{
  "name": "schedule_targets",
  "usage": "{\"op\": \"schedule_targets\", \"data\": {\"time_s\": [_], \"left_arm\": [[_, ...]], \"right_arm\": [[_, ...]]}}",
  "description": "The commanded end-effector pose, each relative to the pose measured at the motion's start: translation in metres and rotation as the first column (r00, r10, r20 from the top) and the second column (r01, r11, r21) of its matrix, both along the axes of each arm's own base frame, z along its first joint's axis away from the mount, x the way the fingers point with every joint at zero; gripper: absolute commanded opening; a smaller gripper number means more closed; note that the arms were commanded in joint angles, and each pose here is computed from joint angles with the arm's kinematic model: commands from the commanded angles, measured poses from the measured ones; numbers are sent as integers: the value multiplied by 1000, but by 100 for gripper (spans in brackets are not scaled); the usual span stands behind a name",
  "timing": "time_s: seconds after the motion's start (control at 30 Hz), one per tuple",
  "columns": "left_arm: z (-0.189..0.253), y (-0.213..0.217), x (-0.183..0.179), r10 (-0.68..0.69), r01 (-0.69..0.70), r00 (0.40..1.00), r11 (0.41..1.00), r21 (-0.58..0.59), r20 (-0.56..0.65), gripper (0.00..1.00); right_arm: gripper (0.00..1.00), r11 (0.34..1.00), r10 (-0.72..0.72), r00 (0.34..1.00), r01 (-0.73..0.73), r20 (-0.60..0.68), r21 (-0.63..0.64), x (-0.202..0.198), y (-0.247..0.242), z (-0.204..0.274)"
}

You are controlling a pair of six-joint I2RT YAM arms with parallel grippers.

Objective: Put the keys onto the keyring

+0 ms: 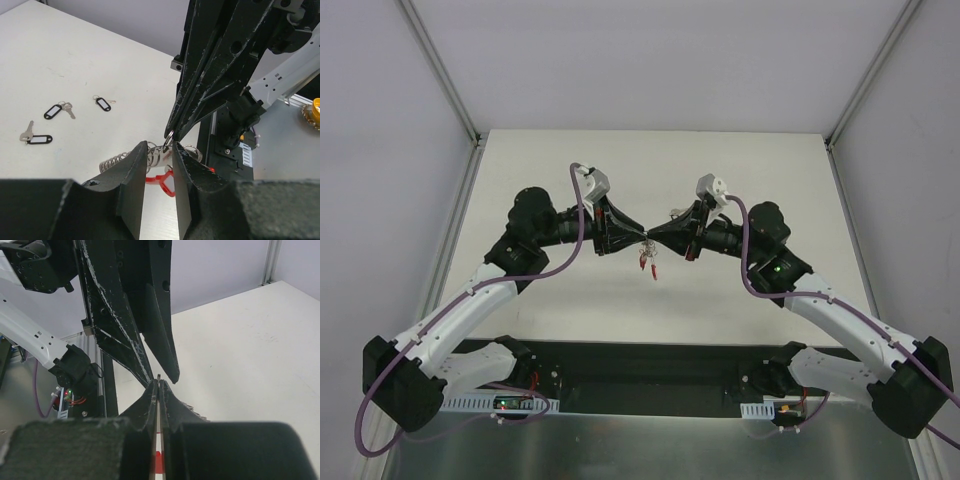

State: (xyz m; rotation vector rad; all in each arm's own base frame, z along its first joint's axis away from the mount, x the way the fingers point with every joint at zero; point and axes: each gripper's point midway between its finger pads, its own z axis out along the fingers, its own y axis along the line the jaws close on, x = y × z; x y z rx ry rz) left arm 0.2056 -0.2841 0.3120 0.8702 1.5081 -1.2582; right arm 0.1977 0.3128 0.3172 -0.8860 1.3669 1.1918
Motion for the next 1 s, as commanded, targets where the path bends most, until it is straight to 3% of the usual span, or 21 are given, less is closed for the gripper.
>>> {"op": "schedule_targets", "data": {"time_s": [0.0,0.2,0.27,0.43,0.7,0.97], "left_arm": [[24,-1,-8,-61,64,997,997,-43,57,23],[22,-3,-11,-89,91,995,995,-41,49,12],[21,-3,-13,-100,102,994,994,-41,45,1],[21,1,-15,-87,89,994,996,-26,61,0],[9,18,-8,23,-31,997,994,100,79,0],[-16,25,-4,39,-41,999,970,238,12,0]], "right_arm": [[1,993,36,993,-48,114,104,-6,2,49],[1,992,44,993,-57,111,110,-7,3,50],[1,993,45,993,-56,109,108,-6,3,48],[1,993,53,995,-62,88,99,-6,5,43],[37,998,67,998,-67,-10,-17,-7,4,14],[42,976,38,999,-41,-21,-213,3,-2,-5]]}}
